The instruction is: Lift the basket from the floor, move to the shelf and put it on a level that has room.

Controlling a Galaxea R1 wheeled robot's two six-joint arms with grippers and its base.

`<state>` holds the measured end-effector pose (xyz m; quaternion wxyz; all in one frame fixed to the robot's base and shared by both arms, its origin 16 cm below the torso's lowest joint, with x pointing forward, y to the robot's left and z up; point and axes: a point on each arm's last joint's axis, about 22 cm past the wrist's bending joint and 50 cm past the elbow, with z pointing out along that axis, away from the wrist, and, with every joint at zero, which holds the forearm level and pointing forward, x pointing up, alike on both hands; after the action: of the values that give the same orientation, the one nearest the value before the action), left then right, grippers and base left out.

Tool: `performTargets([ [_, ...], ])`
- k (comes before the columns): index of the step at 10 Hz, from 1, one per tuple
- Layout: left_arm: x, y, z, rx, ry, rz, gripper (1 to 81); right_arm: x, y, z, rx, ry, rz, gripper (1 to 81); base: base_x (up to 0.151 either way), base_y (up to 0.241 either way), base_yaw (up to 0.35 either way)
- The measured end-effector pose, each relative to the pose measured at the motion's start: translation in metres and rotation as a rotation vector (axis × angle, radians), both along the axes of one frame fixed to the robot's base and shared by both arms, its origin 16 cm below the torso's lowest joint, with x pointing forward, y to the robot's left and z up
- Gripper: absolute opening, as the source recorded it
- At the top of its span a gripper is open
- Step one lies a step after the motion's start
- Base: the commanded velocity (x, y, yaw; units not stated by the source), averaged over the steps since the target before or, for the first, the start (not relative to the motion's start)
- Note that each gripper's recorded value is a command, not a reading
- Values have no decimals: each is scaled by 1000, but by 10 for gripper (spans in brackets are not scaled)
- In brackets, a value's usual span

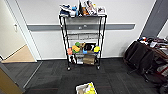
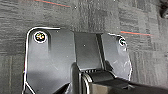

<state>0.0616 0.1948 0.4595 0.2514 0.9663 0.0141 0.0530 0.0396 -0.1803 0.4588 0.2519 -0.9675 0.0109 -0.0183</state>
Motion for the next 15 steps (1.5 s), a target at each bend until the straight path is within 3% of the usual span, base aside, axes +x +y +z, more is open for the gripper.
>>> performTargets([
  [15,-9,2,-1,4,14,-2,811,-16,-5,-3,-15,24,0,811,88,0,0],
])
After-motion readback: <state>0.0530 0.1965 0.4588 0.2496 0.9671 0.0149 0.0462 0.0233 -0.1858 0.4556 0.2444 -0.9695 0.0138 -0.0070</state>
